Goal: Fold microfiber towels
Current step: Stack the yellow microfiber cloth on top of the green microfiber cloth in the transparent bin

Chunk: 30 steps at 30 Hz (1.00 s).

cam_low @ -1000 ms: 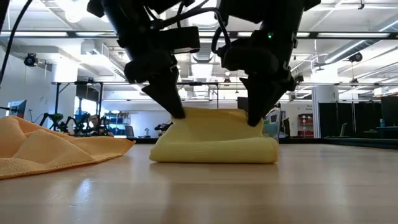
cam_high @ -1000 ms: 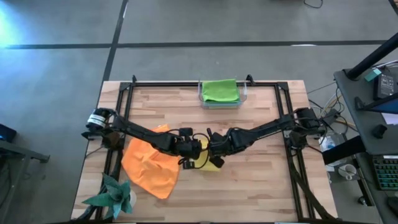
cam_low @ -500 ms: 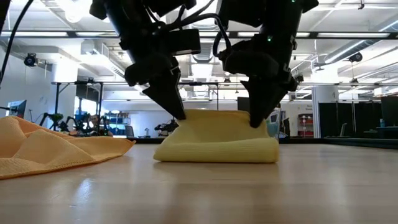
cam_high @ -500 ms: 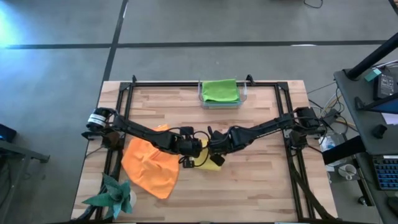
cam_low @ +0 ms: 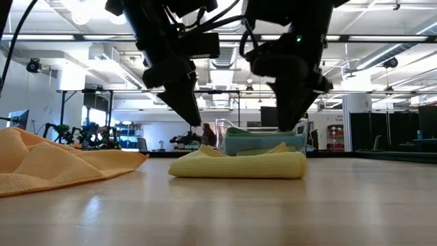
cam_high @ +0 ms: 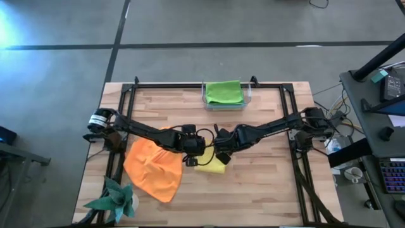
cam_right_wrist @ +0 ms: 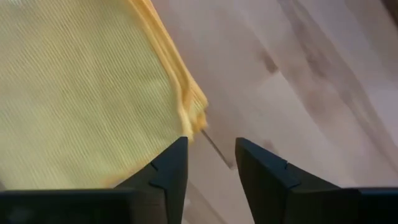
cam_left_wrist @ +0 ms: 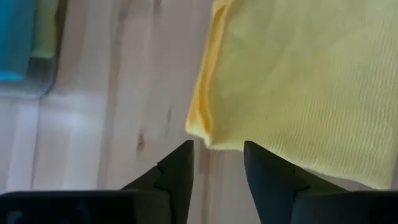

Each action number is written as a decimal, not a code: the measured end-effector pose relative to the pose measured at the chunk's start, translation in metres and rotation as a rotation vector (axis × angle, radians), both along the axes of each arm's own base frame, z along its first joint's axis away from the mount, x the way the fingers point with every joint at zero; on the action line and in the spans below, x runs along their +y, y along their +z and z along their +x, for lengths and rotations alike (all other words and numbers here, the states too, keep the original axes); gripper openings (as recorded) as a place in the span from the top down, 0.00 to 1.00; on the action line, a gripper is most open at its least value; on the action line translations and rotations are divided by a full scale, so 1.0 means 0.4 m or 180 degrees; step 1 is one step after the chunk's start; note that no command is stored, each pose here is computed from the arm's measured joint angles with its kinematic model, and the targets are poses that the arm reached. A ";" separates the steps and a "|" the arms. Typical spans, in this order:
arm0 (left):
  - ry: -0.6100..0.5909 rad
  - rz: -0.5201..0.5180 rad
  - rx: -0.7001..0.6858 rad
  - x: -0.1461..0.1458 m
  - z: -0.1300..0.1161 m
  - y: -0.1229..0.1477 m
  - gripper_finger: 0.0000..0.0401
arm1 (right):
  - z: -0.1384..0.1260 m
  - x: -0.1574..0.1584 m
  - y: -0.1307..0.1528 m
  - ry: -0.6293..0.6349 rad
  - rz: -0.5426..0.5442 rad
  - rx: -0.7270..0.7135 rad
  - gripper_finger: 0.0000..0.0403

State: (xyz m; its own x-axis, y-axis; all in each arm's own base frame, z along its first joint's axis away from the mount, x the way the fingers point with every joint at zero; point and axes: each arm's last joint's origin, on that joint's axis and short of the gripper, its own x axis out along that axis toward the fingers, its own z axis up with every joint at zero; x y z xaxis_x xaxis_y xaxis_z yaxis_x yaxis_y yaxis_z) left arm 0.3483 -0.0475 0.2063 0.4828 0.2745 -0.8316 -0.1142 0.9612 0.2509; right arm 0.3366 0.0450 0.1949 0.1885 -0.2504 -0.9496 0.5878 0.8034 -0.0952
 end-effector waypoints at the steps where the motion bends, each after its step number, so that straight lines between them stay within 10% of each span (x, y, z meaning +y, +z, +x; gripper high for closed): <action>1: 0.0046 -0.0023 0.0007 0.002 -0.004 0.010 0.68 | -0.009 0.001 0.011 0.0009 0.0001 0.0020 0.67; 30: -0.0915 -0.0314 -0.0384 -0.165 -0.006 0.006 0.68 | -0.035 0.233 -0.002 0.1510 0.0037 -0.0570 0.54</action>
